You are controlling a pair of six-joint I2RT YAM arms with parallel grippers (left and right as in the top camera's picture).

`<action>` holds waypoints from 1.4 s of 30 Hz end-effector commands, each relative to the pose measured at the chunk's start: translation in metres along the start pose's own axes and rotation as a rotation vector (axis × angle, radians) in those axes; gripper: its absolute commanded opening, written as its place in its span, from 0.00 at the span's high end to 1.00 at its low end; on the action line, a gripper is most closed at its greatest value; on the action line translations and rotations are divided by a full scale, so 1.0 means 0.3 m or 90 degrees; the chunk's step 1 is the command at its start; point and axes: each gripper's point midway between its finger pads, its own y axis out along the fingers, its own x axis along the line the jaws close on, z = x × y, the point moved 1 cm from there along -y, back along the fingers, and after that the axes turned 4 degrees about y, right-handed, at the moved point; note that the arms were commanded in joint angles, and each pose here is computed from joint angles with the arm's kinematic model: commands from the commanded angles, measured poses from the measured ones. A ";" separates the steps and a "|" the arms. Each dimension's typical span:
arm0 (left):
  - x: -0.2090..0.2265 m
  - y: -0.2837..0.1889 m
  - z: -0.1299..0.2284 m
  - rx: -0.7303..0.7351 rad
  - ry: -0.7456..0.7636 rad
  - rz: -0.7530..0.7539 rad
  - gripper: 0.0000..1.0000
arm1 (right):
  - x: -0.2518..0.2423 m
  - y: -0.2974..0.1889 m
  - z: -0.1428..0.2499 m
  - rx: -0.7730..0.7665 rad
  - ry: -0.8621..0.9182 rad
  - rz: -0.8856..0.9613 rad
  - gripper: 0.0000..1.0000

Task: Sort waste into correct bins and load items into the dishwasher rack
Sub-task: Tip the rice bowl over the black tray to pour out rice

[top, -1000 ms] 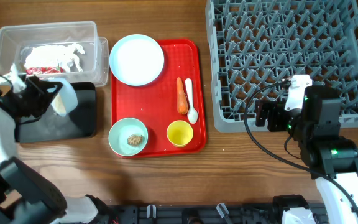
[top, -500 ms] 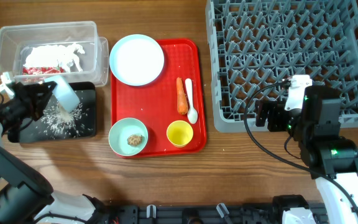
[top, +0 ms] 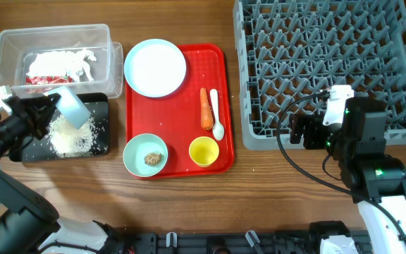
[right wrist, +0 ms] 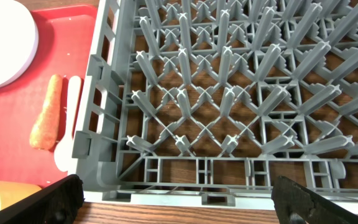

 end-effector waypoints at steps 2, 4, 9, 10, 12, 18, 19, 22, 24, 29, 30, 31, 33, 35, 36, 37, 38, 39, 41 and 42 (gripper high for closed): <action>-0.012 -0.007 0.000 0.003 -0.021 0.027 0.96 | 0.014 -0.017 -0.030 -0.014 -0.008 -0.011 0.00; -0.012 -0.007 0.000 0.003 -0.021 0.027 0.96 | 0.014 -0.017 -0.030 -0.014 -0.008 -0.011 0.00; -0.012 -0.007 -0.001 0.003 -0.021 0.027 0.96 | 0.014 -0.017 -0.030 -0.014 -0.008 -0.011 0.00; -0.012 -0.007 -0.001 0.003 -0.021 0.027 0.96 | 0.014 -0.017 -0.030 -0.014 -0.008 -0.011 0.00; -0.012 -0.007 -0.001 0.003 -0.021 0.027 0.96 | 0.014 -0.017 -0.030 -0.014 -0.008 -0.011 0.00; -0.051 -0.010 -0.006 0.008 0.004 0.070 0.96 | 0.014 -0.017 -0.029 -0.014 -0.008 -0.011 0.00; -0.045 -0.009 -0.007 0.007 -0.011 0.063 0.96 | 0.014 -0.017 -0.030 -0.014 -0.008 -0.011 0.00; -0.051 -0.010 -0.001 0.012 -0.034 0.072 0.96 | 0.014 -0.017 -0.027 -0.012 -0.008 -0.010 0.00; -0.056 -0.010 -0.005 0.011 -0.021 0.076 0.96 | 0.014 -0.017 -0.028 -0.013 -0.008 -0.011 0.00; -0.071 -0.012 -0.015 0.011 -0.013 0.090 0.96 | 0.014 -0.017 -0.028 -0.013 -0.008 -0.010 0.00; -0.070 -0.012 -0.015 0.011 -0.013 0.090 0.96 | 0.014 -0.017 -0.029 -0.014 -0.009 -0.010 0.00; -0.069 -0.013 -0.016 0.010 -0.012 0.090 0.96 | 0.014 -0.016 -0.029 -0.013 -0.008 -0.010 0.00; -0.069 -0.014 -0.015 0.010 -0.014 0.090 0.96 | 0.014 -0.017 -0.029 -0.013 -0.008 -0.010 0.00; -0.069 -0.014 -0.015 0.010 -0.015 0.090 0.96 | 0.014 -0.017 -0.028 -0.013 -0.008 -0.010 0.00; -0.069 -0.014 -0.015 0.010 -0.015 0.090 0.96 | 0.014 -0.017 -0.027 -0.012 -0.008 -0.010 0.00; -0.069 -0.014 -0.014 0.011 -0.017 0.090 0.96 | 0.014 -0.017 -0.028 -0.012 -0.008 -0.010 0.00; -0.069 -0.014 -0.014 0.011 -0.017 0.090 0.96 | 0.014 -0.017 -0.028 -0.012 -0.008 -0.010 0.00; -0.069 -0.014 -0.014 0.011 -0.017 0.090 0.96 | 0.014 -0.017 -0.027 -0.012 -0.008 -0.010 0.00; -0.069 -0.014 -0.015 0.010 -0.014 0.090 0.96 | 0.014 -0.017 -0.028 -0.012 -0.008 -0.010 0.00; -0.069 -0.014 -0.015 0.010 -0.015 0.090 0.96 | 0.014 -0.017 -0.028 -0.012 -0.008 -0.010 0.00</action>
